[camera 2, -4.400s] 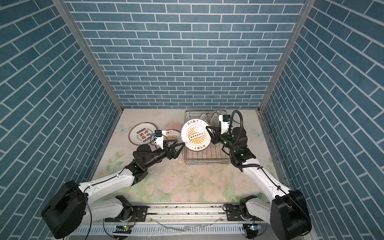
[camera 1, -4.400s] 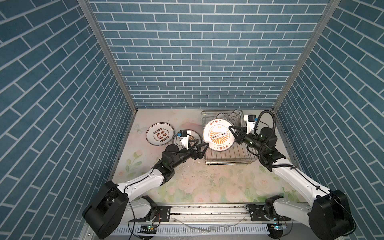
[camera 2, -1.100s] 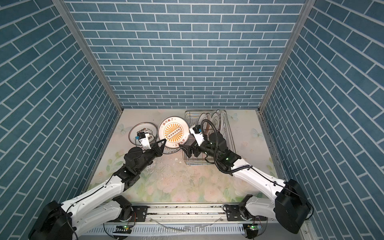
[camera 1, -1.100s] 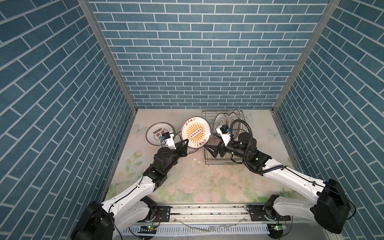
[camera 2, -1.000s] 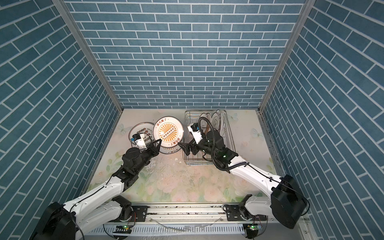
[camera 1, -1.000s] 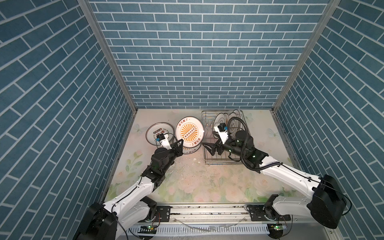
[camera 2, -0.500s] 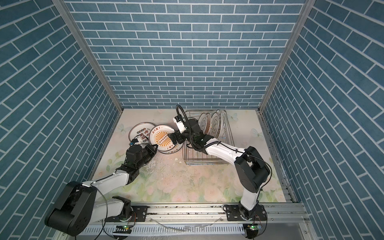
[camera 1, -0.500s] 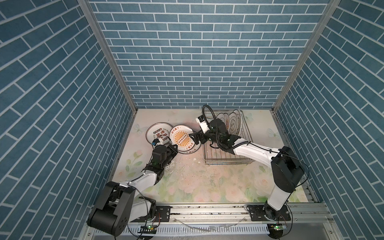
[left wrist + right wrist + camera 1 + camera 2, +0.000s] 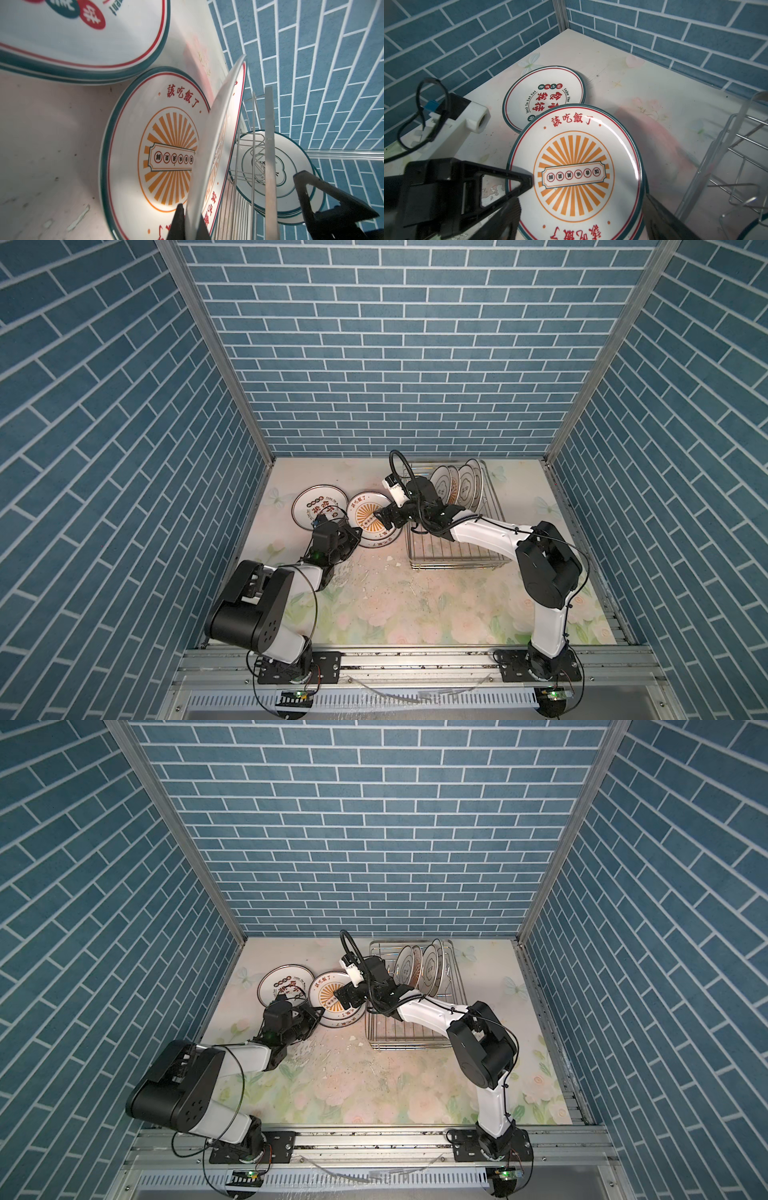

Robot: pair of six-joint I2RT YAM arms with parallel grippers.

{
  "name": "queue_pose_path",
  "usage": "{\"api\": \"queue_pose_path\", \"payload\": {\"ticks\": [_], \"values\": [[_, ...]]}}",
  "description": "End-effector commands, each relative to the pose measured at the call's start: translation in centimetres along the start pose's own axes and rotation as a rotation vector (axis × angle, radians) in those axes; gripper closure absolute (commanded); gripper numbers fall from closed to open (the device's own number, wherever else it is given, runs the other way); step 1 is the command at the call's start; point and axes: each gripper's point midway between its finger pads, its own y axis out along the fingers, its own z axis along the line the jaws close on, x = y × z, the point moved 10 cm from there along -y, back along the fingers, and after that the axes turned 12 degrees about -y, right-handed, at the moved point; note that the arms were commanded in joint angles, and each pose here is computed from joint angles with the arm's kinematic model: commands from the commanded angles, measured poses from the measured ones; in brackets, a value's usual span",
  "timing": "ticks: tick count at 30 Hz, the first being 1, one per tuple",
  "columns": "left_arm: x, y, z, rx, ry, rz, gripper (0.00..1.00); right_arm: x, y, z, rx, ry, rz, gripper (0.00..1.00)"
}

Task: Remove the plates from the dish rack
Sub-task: 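Carry the plate toward the table with the left gripper while the right withdraws, then lower the sunburst plate onto the sunburst plate on the table and open the left gripper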

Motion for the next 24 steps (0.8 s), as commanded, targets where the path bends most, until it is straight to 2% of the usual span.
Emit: {"api": "queue_pose_path", "payload": {"ticks": [1, 13, 19, 24], "values": [[0.4, 0.7, -1.4, -0.063, -0.020, 0.024, 1.00, 0.5, 0.8, 0.4, 0.021, -0.055, 0.000, 0.09], [0.2, 1.6, -0.2, 0.009, -0.086, 0.060, 1.00, -0.4, 1.0, 0.8, 0.012, -0.064, 0.013, 0.09], [0.3, 1.4, 0.4, 0.098, -0.107, 0.041, 0.98, -0.6, 1.3, 0.9, 0.015, -0.069, 0.028, 0.09], [0.2, 1.7, 0.6, 0.101, -0.115, 0.052, 0.98, -0.8, 1.3, 0.9, 0.014, -0.068, 0.020, 0.09]]}}
